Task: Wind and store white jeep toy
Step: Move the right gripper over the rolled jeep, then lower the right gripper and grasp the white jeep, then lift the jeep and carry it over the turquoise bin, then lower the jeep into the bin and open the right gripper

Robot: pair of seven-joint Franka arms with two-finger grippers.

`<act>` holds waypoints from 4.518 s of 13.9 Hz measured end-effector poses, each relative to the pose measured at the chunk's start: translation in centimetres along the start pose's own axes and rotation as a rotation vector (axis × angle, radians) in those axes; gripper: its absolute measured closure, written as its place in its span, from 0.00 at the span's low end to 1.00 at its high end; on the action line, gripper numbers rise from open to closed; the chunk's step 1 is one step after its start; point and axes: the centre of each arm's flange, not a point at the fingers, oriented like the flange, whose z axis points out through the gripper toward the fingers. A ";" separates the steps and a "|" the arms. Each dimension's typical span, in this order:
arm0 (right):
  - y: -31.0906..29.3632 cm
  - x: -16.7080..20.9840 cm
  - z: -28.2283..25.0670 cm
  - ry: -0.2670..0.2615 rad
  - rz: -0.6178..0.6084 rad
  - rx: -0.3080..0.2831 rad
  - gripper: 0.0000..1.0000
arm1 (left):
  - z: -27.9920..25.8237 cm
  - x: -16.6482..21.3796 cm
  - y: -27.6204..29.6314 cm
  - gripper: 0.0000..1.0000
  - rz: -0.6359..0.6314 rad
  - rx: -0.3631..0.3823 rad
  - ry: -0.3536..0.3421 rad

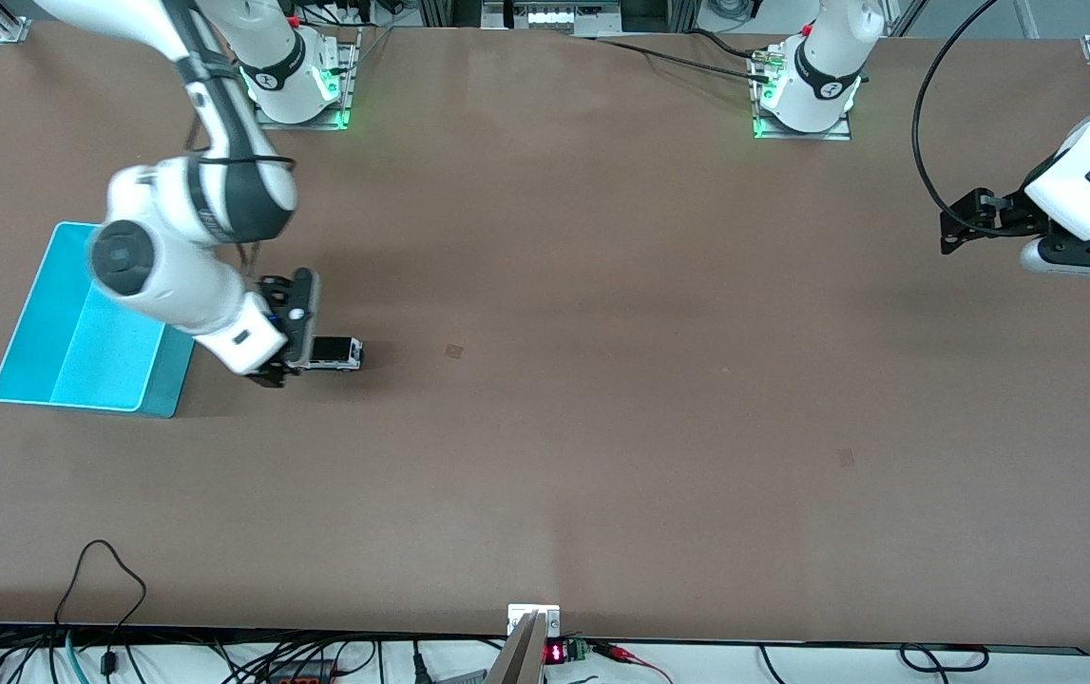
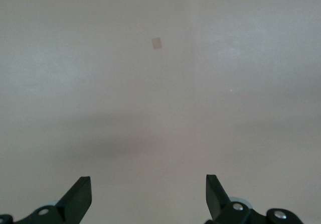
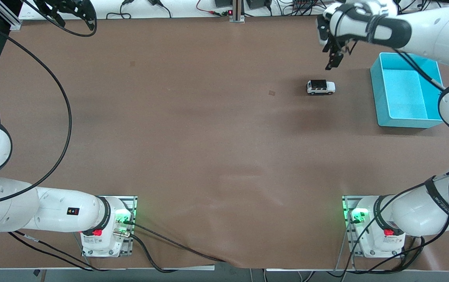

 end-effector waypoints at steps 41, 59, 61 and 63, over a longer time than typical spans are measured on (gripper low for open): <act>-1.1 -18.0 -2.6 0.041 0.959 -0.209 0.50 | 0.1 -0.3 0.1 0.00 0.001 -0.001 -0.030; -4.4 -35.1 4.1 -0.252 1.550 -0.033 0.50 | 0.1 -0.5 0.1 0.00 0.001 -0.002 -0.044; -4.5 -35.6 5.9 -0.276 1.551 -0.027 0.50 | 0.1 -0.5 0.1 0.00 0.001 -0.002 -0.045; -4.8 -36.0 7.3 -0.298 1.555 -0.016 0.50 | 0.1 -0.6 0.1 0.00 0.002 -0.002 -0.048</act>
